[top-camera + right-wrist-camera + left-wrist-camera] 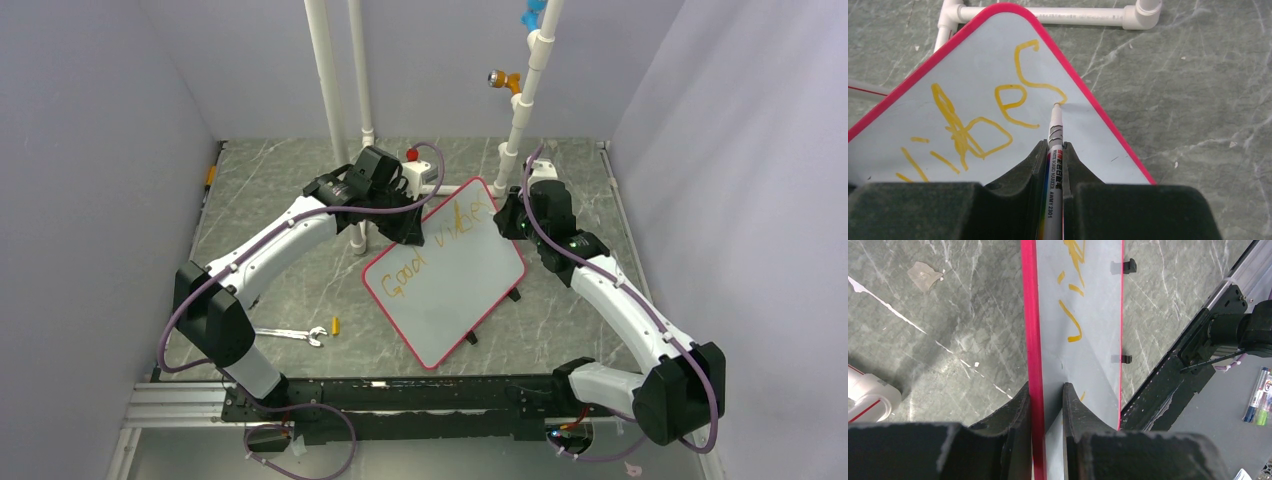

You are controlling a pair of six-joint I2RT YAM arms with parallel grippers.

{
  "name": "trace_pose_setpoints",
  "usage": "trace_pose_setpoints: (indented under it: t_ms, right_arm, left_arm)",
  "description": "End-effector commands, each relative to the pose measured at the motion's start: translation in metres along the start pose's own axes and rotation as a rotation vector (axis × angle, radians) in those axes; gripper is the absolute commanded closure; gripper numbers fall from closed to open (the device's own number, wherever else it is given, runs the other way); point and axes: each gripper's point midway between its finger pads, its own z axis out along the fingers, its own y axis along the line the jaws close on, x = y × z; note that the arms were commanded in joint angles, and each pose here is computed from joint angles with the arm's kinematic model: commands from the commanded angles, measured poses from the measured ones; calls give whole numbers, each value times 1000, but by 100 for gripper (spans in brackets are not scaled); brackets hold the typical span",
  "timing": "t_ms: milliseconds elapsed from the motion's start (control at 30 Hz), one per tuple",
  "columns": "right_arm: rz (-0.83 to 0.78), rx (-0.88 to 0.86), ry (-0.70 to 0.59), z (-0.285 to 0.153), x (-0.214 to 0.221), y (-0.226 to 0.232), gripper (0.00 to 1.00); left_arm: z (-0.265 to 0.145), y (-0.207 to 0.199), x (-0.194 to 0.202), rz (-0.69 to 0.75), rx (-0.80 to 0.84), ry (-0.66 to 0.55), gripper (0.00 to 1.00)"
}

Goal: Write a sentence on the whiteboard

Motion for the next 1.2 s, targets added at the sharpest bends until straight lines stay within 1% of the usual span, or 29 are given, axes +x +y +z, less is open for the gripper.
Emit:
trace_pose_setpoints:
  t_ms: [0, 500, 867, 1067, 1167]
  right_arm:
    - [27, -109, 32, -2, 8, 22, 100]
    - [16, -137, 12, -7, -5, 29, 100]
    - [8, -135, -35, -36, -22, 30, 100]
    - [14, -154, -22, -49, -13, 31, 100]
    - [2, -203, -11, -57, -7, 37, 100]
  left_arm:
    - [-4, 9, -1, 125, -65, -12, 100]
    - [-6, 10, -2, 129, -71, -16, 100]
    - [-8, 11, -2, 133, -84, -19, 100]
    - [-6, 13, -1, 130, -92, -11, 100]
    - [-6, 14, -1, 132, -91, -12, 100]
